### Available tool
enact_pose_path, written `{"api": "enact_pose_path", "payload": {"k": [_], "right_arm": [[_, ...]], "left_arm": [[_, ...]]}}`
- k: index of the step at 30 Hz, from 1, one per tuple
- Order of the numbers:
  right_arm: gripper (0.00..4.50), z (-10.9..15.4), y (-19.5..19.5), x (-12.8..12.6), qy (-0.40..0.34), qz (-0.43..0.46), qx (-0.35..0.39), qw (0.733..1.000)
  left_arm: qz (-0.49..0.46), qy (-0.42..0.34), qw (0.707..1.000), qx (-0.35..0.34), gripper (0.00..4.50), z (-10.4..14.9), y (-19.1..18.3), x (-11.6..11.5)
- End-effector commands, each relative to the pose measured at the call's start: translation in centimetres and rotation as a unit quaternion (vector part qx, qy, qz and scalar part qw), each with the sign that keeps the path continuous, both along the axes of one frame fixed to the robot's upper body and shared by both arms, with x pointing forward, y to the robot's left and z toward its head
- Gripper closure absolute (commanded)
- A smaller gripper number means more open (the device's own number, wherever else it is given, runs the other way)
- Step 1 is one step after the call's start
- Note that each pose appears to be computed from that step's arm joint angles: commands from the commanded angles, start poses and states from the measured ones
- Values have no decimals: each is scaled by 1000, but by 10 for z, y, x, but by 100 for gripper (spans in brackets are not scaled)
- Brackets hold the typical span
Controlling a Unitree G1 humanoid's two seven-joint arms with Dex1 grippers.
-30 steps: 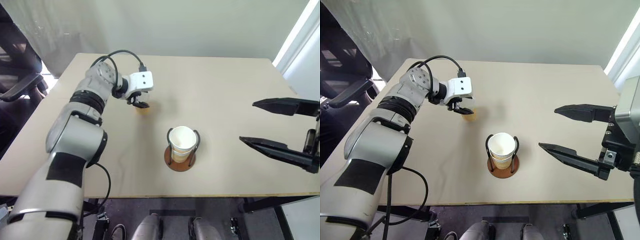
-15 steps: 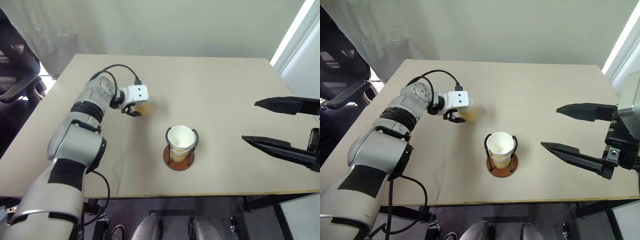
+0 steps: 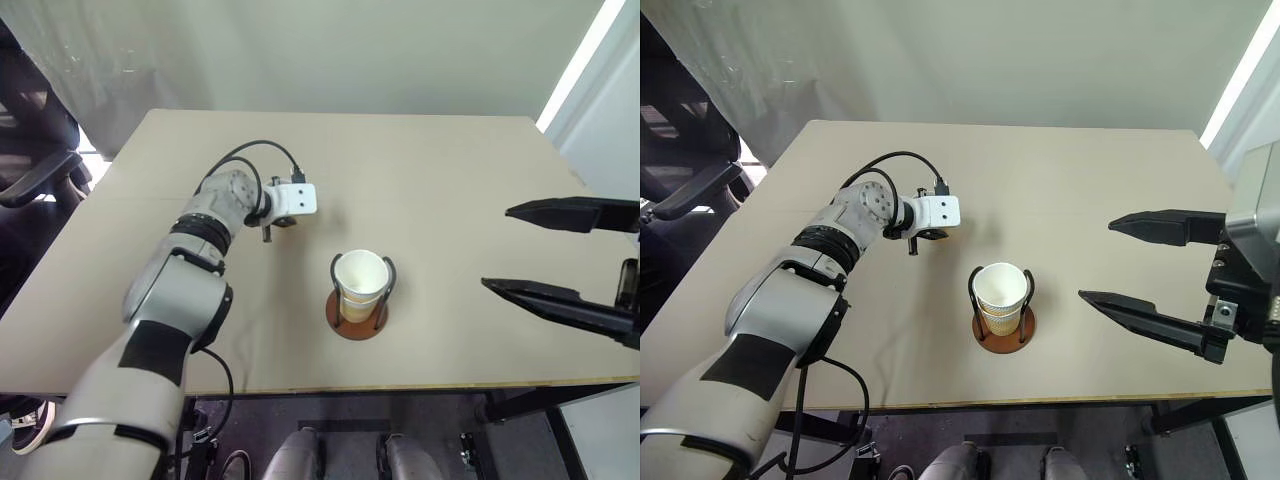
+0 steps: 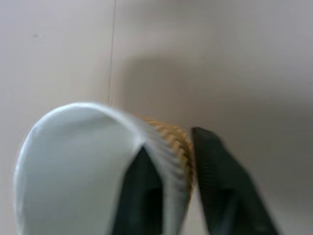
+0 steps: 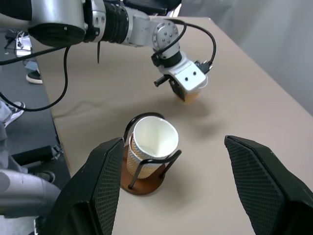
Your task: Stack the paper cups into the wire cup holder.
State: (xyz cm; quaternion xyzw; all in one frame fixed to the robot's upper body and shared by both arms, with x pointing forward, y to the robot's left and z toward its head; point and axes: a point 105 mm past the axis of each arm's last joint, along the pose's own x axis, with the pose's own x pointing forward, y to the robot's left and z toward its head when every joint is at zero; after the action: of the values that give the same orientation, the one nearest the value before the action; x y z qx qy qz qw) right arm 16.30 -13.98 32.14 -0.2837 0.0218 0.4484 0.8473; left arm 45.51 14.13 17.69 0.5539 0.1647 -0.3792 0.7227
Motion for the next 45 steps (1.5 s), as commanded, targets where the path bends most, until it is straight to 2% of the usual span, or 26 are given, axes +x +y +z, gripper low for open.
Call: {"api": "enact_pose_path", "payload": {"k": [1,5,8,11,13,15,18,20,26,29,33,37,40,45], "right_arm": [[114,14,-3,-2,-26,-6,14,1000],[114,16,-2,-2,-32,-2,21,999],[114,16,-1,-6,-30,7,27,999],[114,19,-2,-13,-32,13,31,999],[114,19,-4,-15,-33,10,29,999],[114,18,-5,-15,-36,4,29,999],[114,17,-5,-14,-46,-3,28,999],[114,17,-5,-14,-53,-10,27,998],[114,15,-6,-17,-61,-27,21,998],[114,14,-5,-18,-63,-32,20,997],[114,14,-5,-19,-63,-38,17,997],[114,14,-5,-20,-63,-43,15,997],[114,14,-5,-21,-64,-43,13,997],[114,15,-3,-22,-62,-37,12,997]], "left_arm": [[1,-18,1000,-18,444,32,6,1],[-3,-11,1000,-1,444,30,11,-1],[-23,-8,1000,-13,444,40,6,-4],[-88,15,995,-52,444,68,-13,-16],[-177,70,977,-99,444,97,-38,-39],[-257,102,954,-115,444,120,-58,-60],[-330,76,932,-129,444,147,-87,-75],[-378,65,916,-122,444,157,-101,-89],[-487,139,858,-88,444,145,-112,-136],[-510,167,840,-86,444,142,-112,-150],[-530,181,822,-103,444,149,-114,-163],[-531,190,823,-70,444,143,-107,-168],[-518,192,834,-6,444,127,-98,-161],[-515,186,835,56,444,115,-96,-152]]}}
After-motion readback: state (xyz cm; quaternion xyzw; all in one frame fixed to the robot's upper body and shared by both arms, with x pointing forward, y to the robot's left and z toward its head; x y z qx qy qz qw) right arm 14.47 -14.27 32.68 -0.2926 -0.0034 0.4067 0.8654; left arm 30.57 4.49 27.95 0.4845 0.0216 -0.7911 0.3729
